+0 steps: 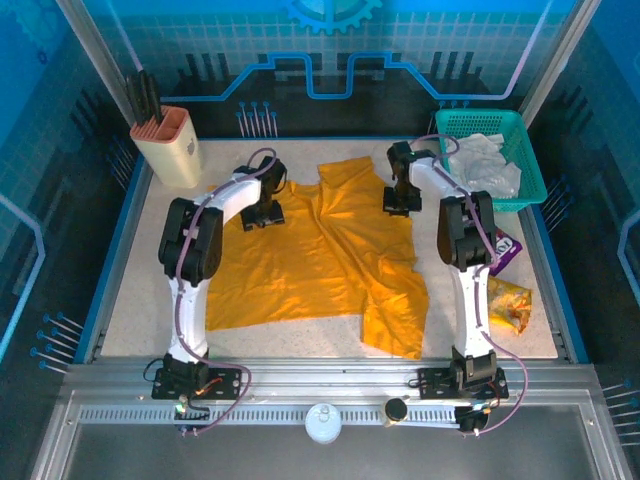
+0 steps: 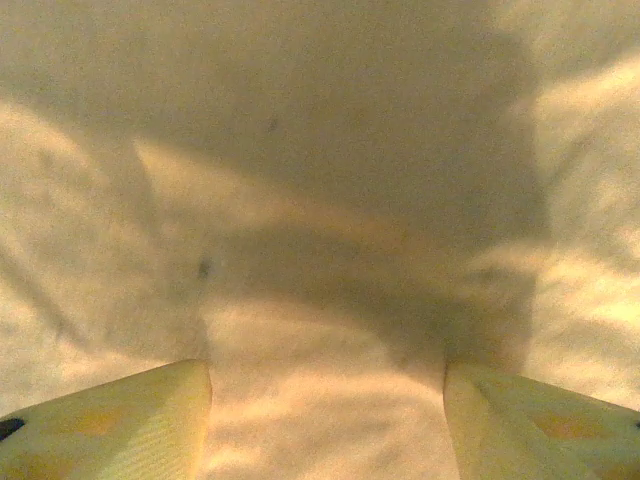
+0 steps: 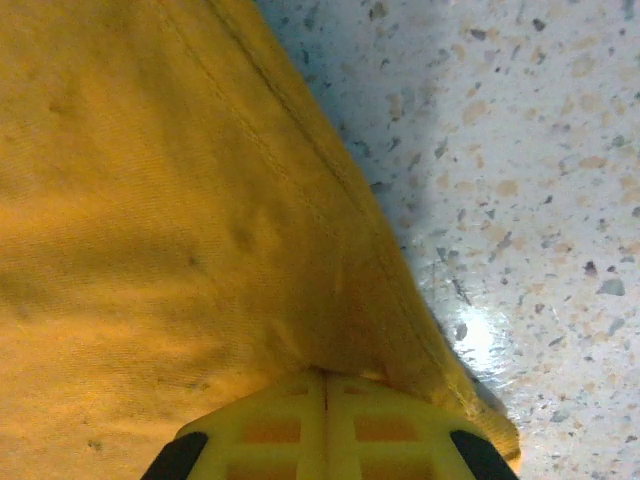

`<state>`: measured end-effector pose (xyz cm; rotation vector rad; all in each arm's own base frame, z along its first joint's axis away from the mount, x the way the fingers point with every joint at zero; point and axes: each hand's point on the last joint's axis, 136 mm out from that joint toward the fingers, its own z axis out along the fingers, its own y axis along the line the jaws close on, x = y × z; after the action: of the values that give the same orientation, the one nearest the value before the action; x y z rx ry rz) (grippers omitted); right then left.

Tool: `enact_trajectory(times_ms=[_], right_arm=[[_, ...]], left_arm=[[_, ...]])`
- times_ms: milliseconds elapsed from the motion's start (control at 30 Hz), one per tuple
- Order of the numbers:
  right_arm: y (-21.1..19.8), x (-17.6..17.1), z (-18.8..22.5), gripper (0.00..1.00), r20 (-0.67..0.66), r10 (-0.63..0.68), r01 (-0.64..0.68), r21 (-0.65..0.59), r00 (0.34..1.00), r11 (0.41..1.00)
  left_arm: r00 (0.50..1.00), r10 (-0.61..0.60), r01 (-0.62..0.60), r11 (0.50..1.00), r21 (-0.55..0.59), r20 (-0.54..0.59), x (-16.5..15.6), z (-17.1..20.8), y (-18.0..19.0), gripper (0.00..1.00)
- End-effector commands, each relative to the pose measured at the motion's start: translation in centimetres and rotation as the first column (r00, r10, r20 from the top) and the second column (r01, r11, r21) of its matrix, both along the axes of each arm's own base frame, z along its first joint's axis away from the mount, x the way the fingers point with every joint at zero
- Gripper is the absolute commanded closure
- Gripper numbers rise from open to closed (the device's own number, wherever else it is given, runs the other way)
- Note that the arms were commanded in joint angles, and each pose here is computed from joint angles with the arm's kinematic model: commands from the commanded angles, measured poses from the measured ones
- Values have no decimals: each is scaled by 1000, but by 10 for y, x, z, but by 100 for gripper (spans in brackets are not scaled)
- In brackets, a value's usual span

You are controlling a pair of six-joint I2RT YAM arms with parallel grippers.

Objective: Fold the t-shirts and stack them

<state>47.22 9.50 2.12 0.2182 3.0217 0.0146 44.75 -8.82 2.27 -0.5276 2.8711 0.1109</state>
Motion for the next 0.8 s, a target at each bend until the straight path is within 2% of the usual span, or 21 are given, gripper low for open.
enact_trajectory(times_ms=[0,367,533,633,767], right_arm=[[-27,-8,-21,100,-107,-18,9,-87,994,996],[-68,37,-40,100,-111,-56,37,-169,992,985],[-81,56,-40,100,-55,-92,83,-138,994,987],[-86,59,-40,100,-46,-118,113,-104,992,988],[-93,51,-40,100,-71,-129,118,-142,989,983]], left_arm=[[998,-2,4,999,40,-57,3,-12,12,36],[995,-59,62,997,36,-85,25,-18,13,35],[993,-76,80,996,37,-90,35,-22,13,35],[991,-88,93,995,47,-98,42,-24,14,34],[990,-98,105,992,66,-104,52,-24,16,34]])
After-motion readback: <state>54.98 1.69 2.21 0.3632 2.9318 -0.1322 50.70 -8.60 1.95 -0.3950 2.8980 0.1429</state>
